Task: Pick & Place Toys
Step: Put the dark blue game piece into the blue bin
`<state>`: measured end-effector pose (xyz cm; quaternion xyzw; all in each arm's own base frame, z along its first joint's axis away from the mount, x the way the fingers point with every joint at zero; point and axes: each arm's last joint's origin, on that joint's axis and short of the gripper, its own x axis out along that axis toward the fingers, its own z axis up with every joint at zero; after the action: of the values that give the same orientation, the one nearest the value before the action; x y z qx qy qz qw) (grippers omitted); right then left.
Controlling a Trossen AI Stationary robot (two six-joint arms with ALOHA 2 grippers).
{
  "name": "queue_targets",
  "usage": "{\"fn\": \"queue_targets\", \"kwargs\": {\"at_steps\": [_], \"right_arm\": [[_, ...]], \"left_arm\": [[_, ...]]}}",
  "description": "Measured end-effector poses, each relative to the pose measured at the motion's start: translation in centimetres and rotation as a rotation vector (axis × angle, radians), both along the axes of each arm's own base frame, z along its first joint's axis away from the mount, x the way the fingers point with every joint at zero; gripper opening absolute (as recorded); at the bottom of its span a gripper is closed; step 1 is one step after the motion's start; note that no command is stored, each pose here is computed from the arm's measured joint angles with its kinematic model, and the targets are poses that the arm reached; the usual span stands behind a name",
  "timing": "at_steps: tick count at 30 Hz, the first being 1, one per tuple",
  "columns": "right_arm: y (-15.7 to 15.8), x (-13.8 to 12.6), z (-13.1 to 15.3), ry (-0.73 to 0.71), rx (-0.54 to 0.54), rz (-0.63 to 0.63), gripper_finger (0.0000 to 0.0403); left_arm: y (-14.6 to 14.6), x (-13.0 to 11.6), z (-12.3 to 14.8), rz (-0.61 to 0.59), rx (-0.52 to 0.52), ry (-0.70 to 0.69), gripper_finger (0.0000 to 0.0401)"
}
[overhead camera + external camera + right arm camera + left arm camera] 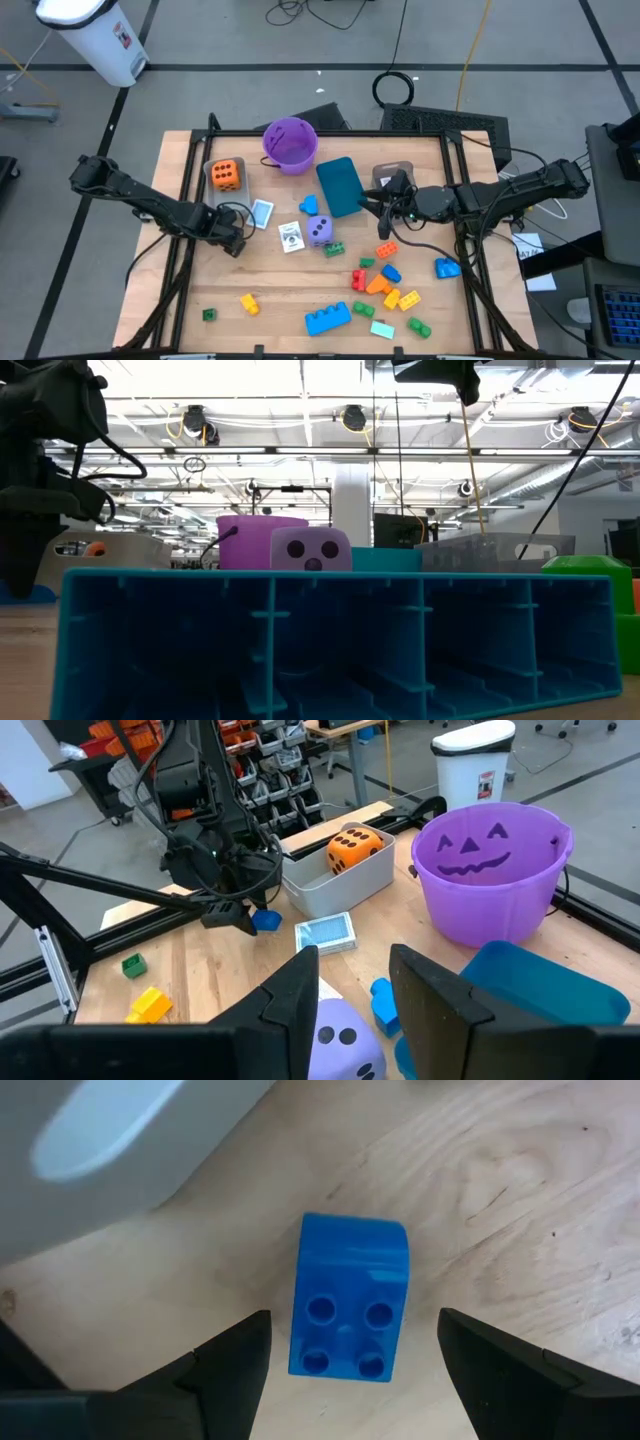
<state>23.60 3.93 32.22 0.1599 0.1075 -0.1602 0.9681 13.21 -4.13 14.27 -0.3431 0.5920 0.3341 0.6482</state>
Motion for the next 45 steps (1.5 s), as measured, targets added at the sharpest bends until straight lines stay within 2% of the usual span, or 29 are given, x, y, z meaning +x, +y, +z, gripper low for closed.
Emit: {"fn": "queue_targets", "kwargs": {"at_steps": [6,12,25,27,31,35,38,45], "right_arm": [[0.0,0.0,0.0,0.0,0.0,0.0,0.0118],[0.0,0.0,0.0,0.0,0.0,0.0,0.0118],[0.0,0.0,0.0,-0.01,0.031,-0.01,0.0118],[0.0,0.0,0.0,-0.01,0.031,-0.01,0.0118],[0.0,0.0,0.1,-0.02,0.033,-0.011,0.0118],[0.0,0.1,0.4,-0.056,0.042,-0.008,0.0118],[0.1,0.3,1.3,-0.147,0.057,-0.001,0.0118],[0.6,0.4,3.9,-0.406,0.074,0.181,0.0118]], "left_arm": [[-0.2,0.2,-0.5,-0.026,-0.046,-0.047,0.0294],[-0.2,0.2,-0.6,-0.019,-0.049,-0.053,0.0287],[-0.3,0.5,-0.4,0.034,-0.063,-0.068,0.0153],[-0.6,1.4,0.4,0.019,-0.102,-0.135,0.0151],[-1.0,2.9,1.5,-0.029,-0.118,-0.279,0.0157],[-1.5,5.0,3.5,-0.037,-0.111,-0.5,0.0172],[-1.8,6.4,5.3,-0.072,-0.083,-0.646,0.0161],[-2.4,9.2,11.4,-0.156,0.032,-1.043,0.0151]]}}
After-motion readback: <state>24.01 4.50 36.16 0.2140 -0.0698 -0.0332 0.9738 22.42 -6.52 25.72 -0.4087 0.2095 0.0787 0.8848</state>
